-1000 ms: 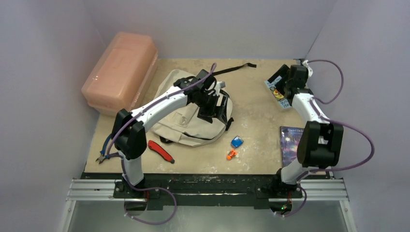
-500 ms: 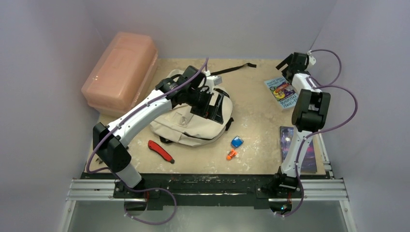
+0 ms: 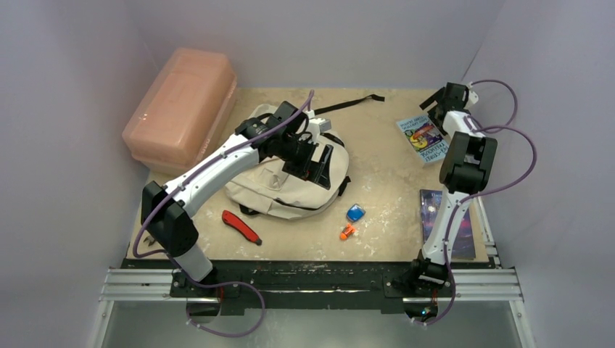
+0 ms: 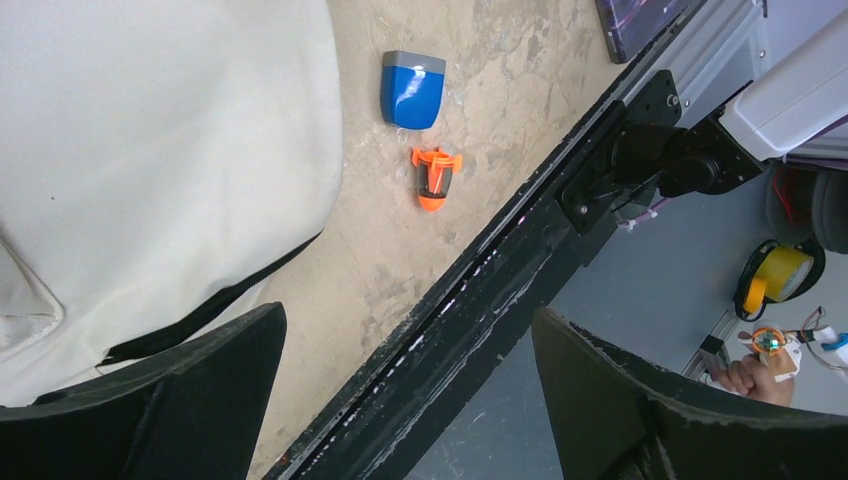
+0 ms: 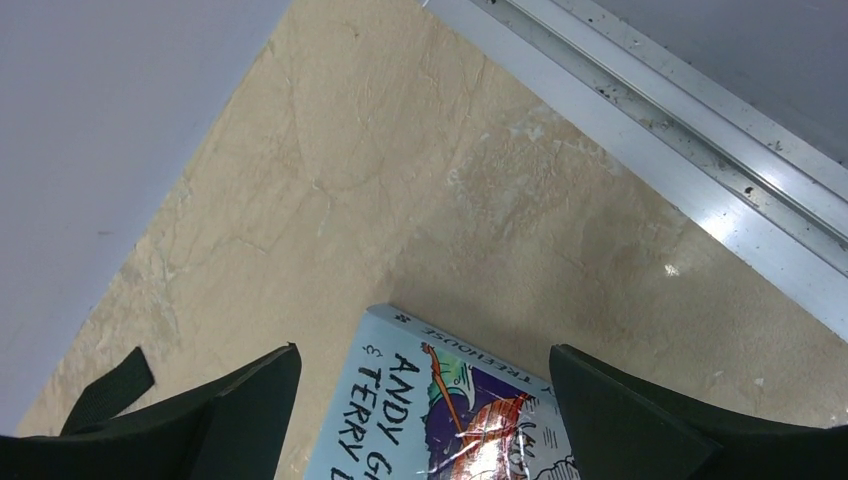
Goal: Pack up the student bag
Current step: Move the book to the center of the board, then pick up the book from the center of the board.
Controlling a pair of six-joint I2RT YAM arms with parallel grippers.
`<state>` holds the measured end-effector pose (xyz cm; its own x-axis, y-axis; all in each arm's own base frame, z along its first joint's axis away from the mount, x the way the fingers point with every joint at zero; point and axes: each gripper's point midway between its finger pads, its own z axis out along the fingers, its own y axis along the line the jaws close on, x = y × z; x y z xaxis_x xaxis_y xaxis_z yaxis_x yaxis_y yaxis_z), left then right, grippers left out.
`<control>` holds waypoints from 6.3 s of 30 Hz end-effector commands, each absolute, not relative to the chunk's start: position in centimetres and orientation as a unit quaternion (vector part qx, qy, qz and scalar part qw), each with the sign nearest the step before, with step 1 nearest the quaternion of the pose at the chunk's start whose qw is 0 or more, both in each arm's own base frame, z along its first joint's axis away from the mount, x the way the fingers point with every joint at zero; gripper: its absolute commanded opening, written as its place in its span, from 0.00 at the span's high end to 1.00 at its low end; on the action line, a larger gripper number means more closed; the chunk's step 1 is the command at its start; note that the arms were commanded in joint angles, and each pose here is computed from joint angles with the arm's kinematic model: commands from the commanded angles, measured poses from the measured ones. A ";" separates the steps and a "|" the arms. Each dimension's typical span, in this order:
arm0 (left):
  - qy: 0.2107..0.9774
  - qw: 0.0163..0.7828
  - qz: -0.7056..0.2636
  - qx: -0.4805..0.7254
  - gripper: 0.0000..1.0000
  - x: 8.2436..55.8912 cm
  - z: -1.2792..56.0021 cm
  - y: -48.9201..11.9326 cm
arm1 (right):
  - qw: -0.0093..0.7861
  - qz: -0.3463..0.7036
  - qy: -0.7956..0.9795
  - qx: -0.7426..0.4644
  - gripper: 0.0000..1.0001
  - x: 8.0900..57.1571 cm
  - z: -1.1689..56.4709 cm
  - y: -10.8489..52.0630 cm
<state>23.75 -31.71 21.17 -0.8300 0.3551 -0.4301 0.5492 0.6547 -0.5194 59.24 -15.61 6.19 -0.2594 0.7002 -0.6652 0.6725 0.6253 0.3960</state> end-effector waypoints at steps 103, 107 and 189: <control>0.887 0.216 -0.407 -0.042 0.68 40.5 12.3 -52.3 | 0.303 0.253 0.887 0.241 0.56 36.9 2.8 7.4; 0.879 0.194 -0.433 -0.042 0.69 40.1 12.7 -52.9 | 0.292 0.256 0.890 0.239 0.56 36.6 2.1 7.6; 0.787 0.382 -0.459 0.157 0.06 28.5 36.3 -29.7 | 0.489 0.386 0.776 -0.097 1.00 36.0 28.7 18.3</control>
<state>29.77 -31.85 34.44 -0.7983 -0.1972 -0.5691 0.4330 0.4689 -0.7698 37.45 14.90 24.55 -0.5940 0.3856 -0.7060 -0.3255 0.6874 0.6493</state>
